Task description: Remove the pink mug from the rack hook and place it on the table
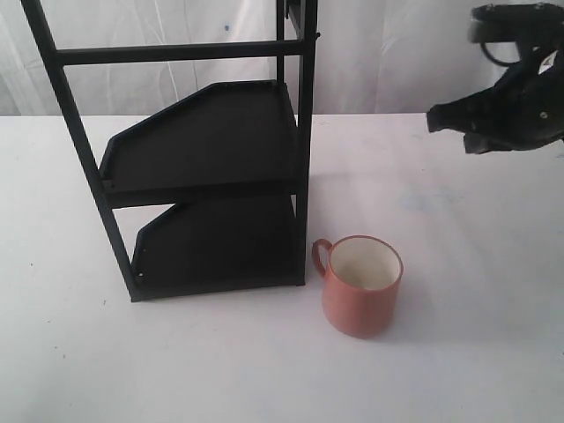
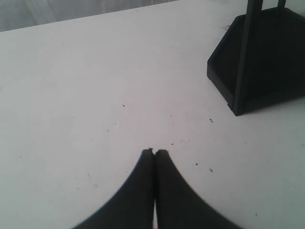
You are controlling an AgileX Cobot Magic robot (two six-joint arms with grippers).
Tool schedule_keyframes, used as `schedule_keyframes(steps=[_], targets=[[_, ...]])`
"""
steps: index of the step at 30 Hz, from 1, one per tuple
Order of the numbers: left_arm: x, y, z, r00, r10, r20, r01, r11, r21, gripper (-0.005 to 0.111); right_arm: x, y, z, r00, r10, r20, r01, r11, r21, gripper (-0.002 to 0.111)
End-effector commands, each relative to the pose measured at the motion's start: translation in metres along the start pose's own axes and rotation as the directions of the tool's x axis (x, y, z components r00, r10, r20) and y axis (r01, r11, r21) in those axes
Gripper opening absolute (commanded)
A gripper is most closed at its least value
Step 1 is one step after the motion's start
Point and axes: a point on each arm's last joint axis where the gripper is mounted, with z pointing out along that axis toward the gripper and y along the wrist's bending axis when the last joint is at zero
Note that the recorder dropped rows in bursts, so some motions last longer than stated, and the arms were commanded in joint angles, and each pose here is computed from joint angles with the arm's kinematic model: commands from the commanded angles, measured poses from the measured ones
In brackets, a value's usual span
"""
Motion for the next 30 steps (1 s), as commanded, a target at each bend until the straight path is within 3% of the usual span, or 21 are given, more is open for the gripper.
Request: schedule_keyframes(steps=[1, 5, 7, 13, 21, 30], targets=[[0.001, 0.0, 0.0, 1.0, -0.006, 0.005, 0.006, 1.0, 0.0, 0.0, 0.001, -0.01, -0.044, 0.984, -0.002, 0.18, -0.004, 0.999, 0.034, 0.0], [0.001, 0.0, 0.0, 1.0, -0.006, 0.005, 0.006, 1.0, 0.0, 0.0, 0.045, -0.013, -0.092, 0.888, -0.143, 0.437, 0.096, 0.987, 0.129, 0.0], [0.001, 0.0, 0.0, 1.0, -0.006, 0.005, 0.006, 1.0, 0.0, 0.0, 0.071, -0.013, -0.106, 0.852, -0.167, 0.496, 0.109, 0.984, 0.144, 0.0], [0.001, 0.0, 0.0, 1.0, -0.006, 0.005, 0.006, 1.0, 0.0, 0.0, 0.132, -0.013, -0.143, 0.866, -0.113, 0.487, 0.063, 0.991, 0.119, 0.0], [0.001, 0.0, 0.0, 1.0, -0.006, 0.005, 0.006, 1.0, 0.0, 0.0, 0.146, -0.011, -0.172, 0.801, -0.118, 0.587, 0.056, 0.991, 0.122, 0.0], [0.001, 0.0, 0.0, 1.0, -0.006, 0.005, 0.006, 1.0, 0.0, 0.0, 0.153, -0.011, -0.182, 0.774, -0.11, 0.623, 0.042, 0.992, 0.122, 0.0]])
